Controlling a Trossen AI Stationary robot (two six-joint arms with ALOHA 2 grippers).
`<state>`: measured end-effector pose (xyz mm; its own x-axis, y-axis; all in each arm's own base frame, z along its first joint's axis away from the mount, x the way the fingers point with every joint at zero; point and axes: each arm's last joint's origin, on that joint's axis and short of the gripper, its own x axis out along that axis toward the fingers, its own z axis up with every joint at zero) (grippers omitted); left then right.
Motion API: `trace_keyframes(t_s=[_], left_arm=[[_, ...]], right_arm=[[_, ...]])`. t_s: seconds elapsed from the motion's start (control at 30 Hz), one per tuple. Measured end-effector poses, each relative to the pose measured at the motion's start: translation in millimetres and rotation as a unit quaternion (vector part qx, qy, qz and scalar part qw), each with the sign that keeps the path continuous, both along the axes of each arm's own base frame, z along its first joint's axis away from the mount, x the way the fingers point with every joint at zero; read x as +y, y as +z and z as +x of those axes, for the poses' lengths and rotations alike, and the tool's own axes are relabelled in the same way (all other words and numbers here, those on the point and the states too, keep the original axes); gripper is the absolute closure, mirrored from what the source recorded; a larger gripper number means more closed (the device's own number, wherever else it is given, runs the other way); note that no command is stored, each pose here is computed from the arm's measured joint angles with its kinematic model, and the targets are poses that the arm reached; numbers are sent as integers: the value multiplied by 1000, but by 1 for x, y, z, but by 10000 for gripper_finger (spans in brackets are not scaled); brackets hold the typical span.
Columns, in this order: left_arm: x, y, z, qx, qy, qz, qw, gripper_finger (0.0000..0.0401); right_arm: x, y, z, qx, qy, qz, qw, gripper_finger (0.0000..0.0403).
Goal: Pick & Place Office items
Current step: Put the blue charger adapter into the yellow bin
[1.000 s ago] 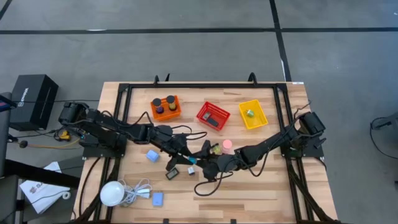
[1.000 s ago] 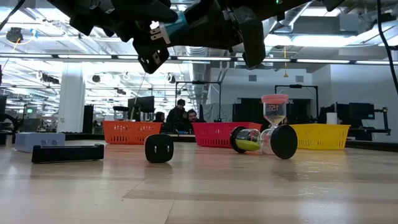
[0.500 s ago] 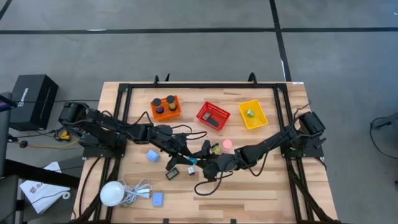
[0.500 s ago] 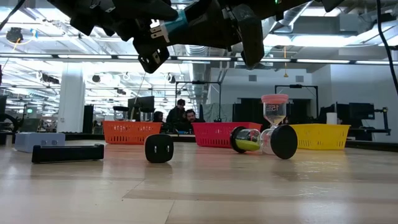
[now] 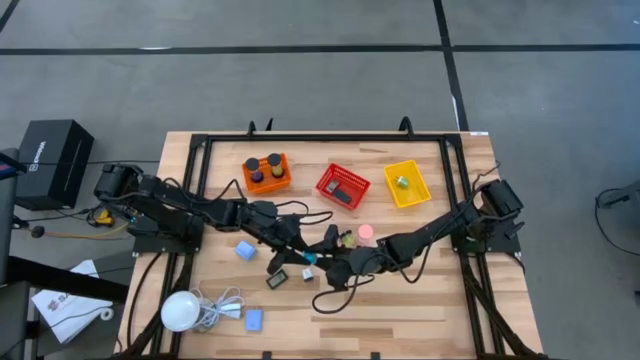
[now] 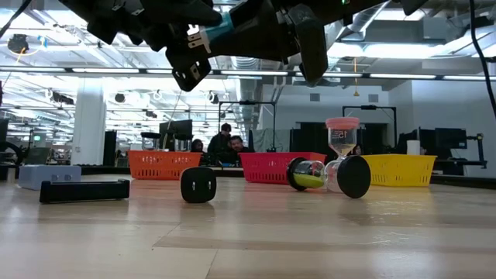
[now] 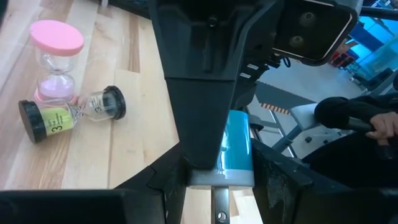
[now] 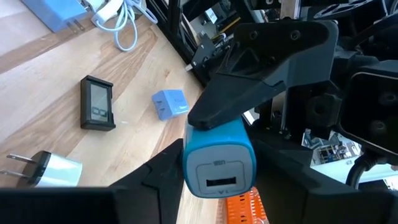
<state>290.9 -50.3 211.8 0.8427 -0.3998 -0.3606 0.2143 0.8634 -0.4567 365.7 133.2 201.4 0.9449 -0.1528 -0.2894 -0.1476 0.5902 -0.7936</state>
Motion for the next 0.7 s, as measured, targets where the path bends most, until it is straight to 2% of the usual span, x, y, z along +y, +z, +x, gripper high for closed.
trace_keyframes(t_s=[0.33,0.7], left_arm=[[0,0,0,-1,-1,-1,1000,256],[0,1,0,-4,-5,-3,1000,256]], right_arm=[[2,1,0,-3,2,1,1000,267],[0,2,1,-13,9,31,999,235]])
